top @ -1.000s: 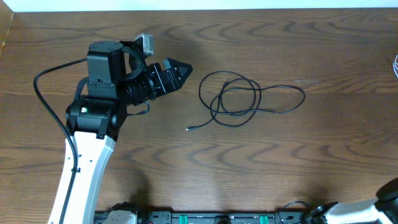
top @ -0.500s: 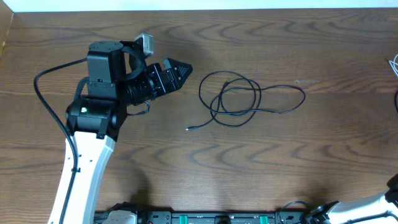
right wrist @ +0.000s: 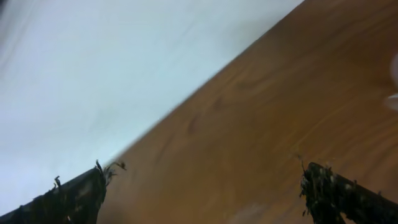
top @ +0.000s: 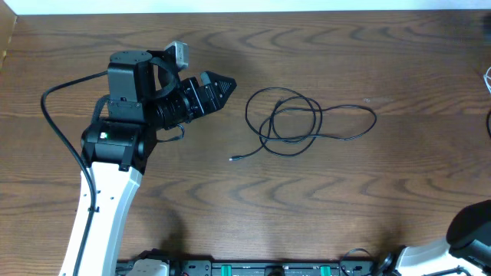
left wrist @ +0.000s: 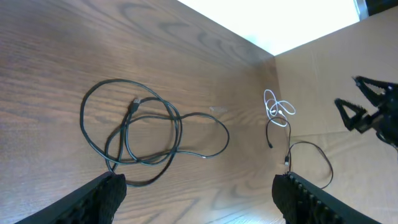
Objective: Untangle cables
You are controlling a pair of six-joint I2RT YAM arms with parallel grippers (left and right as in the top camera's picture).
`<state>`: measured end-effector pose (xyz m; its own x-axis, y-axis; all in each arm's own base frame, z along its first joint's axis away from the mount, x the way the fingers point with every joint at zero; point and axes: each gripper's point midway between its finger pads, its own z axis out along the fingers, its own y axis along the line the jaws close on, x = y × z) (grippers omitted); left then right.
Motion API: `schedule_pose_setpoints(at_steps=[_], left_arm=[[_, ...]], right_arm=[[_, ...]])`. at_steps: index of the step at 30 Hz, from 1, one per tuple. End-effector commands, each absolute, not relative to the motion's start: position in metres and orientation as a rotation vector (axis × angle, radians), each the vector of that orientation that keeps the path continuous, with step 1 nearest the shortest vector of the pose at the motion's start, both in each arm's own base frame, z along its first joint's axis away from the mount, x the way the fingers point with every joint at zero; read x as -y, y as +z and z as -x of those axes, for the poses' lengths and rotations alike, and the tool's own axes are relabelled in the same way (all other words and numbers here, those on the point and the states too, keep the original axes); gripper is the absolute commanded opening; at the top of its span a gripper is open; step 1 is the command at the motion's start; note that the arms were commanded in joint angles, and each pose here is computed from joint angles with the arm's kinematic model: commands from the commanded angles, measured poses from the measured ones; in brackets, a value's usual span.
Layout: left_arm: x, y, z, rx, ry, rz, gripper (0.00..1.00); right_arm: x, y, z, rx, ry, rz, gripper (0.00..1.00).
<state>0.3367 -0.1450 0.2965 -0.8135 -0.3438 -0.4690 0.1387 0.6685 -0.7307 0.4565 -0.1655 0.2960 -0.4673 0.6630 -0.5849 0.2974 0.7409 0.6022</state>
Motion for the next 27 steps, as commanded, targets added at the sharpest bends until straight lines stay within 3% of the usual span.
schedule_pose_setpoints(at_steps=[1,8,15,21,27], left_arm=[[0.142,0.295,-0.341,-2.284,-1.022,0.104,0.81],[0.119,0.280,-0.350,-2.313,-0.834,0.193,0.81],[0.085,0.257,-0.349,-2.381,-0.581,0.336,0.81],[0.075,0.248,-0.344,-2.414,-0.504,0.376,0.81],[0.075,0.248,-0.343,-2.416,-0.504,0.376,0.81]], right_arm=[[0.121,0.291,-0.462,-2.179,0.485,-0.527,0.99],[0.014,0.259,-0.473,-2.337,0.541,-0.145,0.99],[-0.058,0.198,-0.475,-2.514,0.550,0.036,0.89],[-0.096,0.150,-0.474,-2.626,0.547,0.148,0.83],[-0.108,0.109,-0.466,-2.763,0.438,0.085,0.82]])
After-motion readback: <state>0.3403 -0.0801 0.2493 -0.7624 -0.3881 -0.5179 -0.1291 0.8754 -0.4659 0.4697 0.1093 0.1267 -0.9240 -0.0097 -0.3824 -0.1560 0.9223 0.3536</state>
